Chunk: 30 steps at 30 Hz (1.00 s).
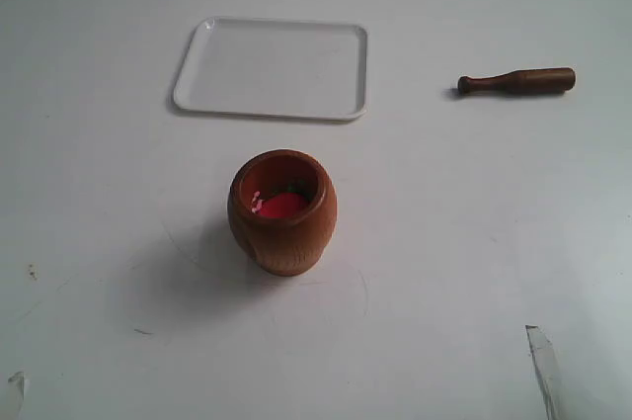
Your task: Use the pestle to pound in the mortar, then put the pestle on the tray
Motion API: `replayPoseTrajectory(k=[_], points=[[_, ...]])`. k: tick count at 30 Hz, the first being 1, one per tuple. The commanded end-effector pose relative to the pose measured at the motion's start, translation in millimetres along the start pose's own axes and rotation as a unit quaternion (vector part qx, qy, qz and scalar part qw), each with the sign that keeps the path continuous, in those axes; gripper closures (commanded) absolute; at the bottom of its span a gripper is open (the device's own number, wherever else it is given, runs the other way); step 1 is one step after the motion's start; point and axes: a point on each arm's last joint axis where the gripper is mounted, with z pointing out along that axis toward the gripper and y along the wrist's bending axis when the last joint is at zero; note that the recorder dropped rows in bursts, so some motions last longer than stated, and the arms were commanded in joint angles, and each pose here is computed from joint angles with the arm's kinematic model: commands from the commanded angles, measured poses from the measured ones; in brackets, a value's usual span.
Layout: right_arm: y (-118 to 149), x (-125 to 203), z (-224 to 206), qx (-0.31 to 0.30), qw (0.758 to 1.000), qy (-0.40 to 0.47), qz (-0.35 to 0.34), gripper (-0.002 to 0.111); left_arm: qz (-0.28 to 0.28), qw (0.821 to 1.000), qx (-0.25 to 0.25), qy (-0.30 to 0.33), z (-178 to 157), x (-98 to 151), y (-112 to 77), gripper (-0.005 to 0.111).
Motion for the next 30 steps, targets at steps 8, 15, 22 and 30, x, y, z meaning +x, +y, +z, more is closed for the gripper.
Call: replayPoseTrajectory(k=[8,15,22,30], points=[[-1,-1,0,0.008,0.999,-0.012,-0.031,0.108,-0.006,1.0,0.004,-0.004,0,0,-0.6,0.107],[0,-36,-8,0.016,0.976,-0.207,-0.067,0.108,-0.006,1.0,0.004,-0.004,0,0,-0.6,0.107],[0,-66,-30,-0.016,0.914,-0.403,0.043,0.108,-0.006,1.0,0.004,-0.004,0,0,-0.6,0.107],[4,-85,-55,-0.03,0.828,-0.56,0.01,0.108,-0.006,1.0,0.004,-0.004,0,0,-0.6,0.107]])
